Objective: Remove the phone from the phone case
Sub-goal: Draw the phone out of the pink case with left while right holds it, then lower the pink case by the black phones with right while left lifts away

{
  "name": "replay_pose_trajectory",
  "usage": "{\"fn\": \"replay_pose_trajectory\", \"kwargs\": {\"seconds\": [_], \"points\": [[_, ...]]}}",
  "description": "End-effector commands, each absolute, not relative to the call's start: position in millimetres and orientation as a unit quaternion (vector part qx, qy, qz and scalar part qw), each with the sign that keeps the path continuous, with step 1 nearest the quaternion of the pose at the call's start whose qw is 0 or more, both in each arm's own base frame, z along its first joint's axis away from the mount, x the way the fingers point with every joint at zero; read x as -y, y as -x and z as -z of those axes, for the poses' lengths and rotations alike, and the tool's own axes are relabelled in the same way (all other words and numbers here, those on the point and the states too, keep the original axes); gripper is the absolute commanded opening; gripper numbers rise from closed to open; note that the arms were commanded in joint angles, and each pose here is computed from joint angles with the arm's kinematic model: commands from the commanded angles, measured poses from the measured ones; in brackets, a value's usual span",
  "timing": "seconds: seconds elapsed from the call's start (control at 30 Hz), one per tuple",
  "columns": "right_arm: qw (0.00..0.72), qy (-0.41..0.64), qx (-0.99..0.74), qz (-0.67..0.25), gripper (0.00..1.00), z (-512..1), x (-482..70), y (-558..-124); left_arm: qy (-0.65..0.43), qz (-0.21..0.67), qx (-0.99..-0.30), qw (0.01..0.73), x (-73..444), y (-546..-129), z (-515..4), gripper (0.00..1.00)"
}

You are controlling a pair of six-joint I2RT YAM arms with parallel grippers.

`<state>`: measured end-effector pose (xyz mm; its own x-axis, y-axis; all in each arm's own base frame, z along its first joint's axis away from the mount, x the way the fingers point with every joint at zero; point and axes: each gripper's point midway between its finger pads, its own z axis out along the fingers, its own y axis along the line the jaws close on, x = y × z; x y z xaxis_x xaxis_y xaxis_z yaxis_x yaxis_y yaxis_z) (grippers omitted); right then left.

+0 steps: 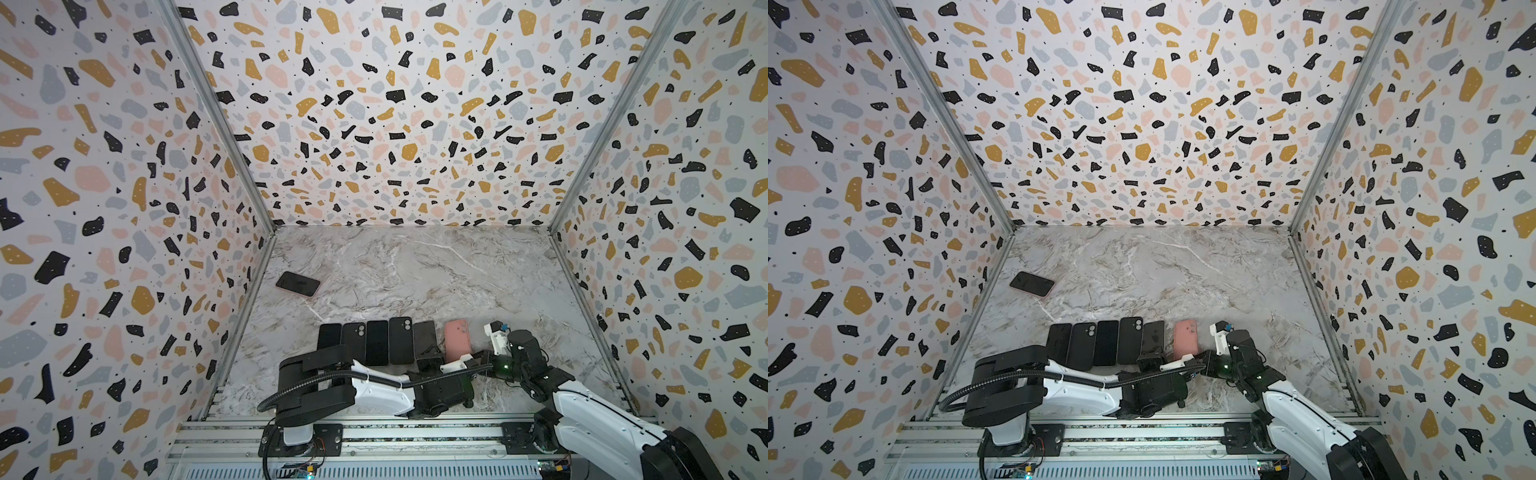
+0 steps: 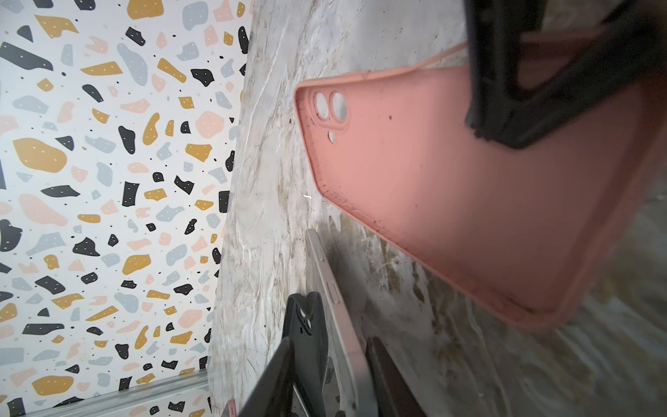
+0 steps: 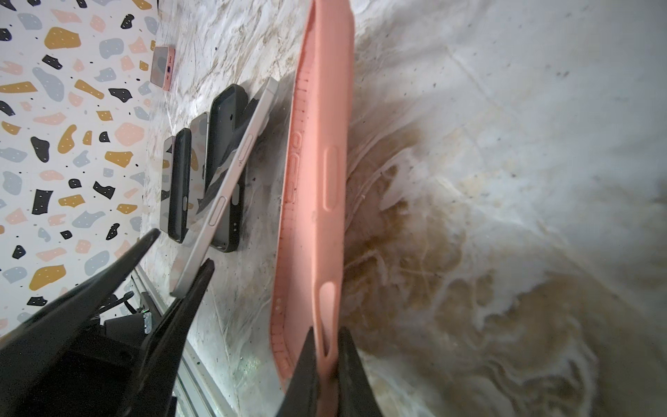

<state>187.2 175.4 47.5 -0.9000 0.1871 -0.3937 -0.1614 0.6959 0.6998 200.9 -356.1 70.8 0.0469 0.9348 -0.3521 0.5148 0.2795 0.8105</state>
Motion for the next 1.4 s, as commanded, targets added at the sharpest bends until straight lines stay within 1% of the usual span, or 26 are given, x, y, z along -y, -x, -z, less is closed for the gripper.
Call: {"fn": "replay_pose_trajectory", "kwargs": {"seconds": [0.0, 0.27, 0.4, 0.43, 0.47, 0.63, 0.67, 0.7, 0.87, 1.03, 1.27, 1.37], "points": [[0.245, 0.010, -0.883, -0.400, 0.00, -66, -181, -199, -0.535, -0.213, -0.660, 0.482, 368, -203, -78, 0.37], [0.245, 0.012, -0.885, -0.396, 0.00, -67, -181, -205, -0.530, -0.215, -0.662, 0.484, 366, -204, -78, 0.46], [0.244, 0.013, -0.886, -0.394, 0.00, -67, -181, -207, -0.525, -0.212, -0.665, 0.487, 366, -205, -81, 0.54], [0.243, 0.014, -0.886, -0.393, 0.00, -67, -182, -208, -0.524, -0.211, -0.665, 0.488, 366, -204, -81, 0.58], [0.243, 0.015, -0.886, -0.394, 0.00, -68, -182, -208, -0.523, -0.211, -0.665, 0.489, 366, -204, -81, 0.64], [0.241, 0.016, -0.887, -0.393, 0.00, -67, -183, -210, -0.518, -0.215, -0.668, 0.489, 363, -205, -82, 0.72], [0.240, 0.015, -0.888, -0.392, 0.00, -66, -183, -211, -0.517, -0.214, -0.668, 0.490, 362, -205, -83, 0.87], [0.240, 0.016, -0.888, -0.393, 0.00, -66, -183, -211, -0.517, -0.213, -0.669, 0.490, 362, -205, -83, 1.00], [0.239, 0.011, -0.888, -0.393, 0.00, -63, -183, -212, -0.502, -0.208, -0.676, 0.497, 358, -205, -92, 1.00], [0.238, 0.008, -0.889, -0.392, 0.00, -61, -183, -213, -0.474, -0.177, -0.690, 0.517, 351, -204, -117, 1.00], [0.234, 0.001, -0.891, -0.390, 0.00, -57, -182, -221, -0.412, -0.083, -0.727, 0.543, 336, -202, -158, 1.00], [0.233, 0.003, -0.889, -0.393, 0.00, -59, -182, -221, -0.379, -0.060, -0.741, 0.550, 325, -206, -174, 1.00]]}}
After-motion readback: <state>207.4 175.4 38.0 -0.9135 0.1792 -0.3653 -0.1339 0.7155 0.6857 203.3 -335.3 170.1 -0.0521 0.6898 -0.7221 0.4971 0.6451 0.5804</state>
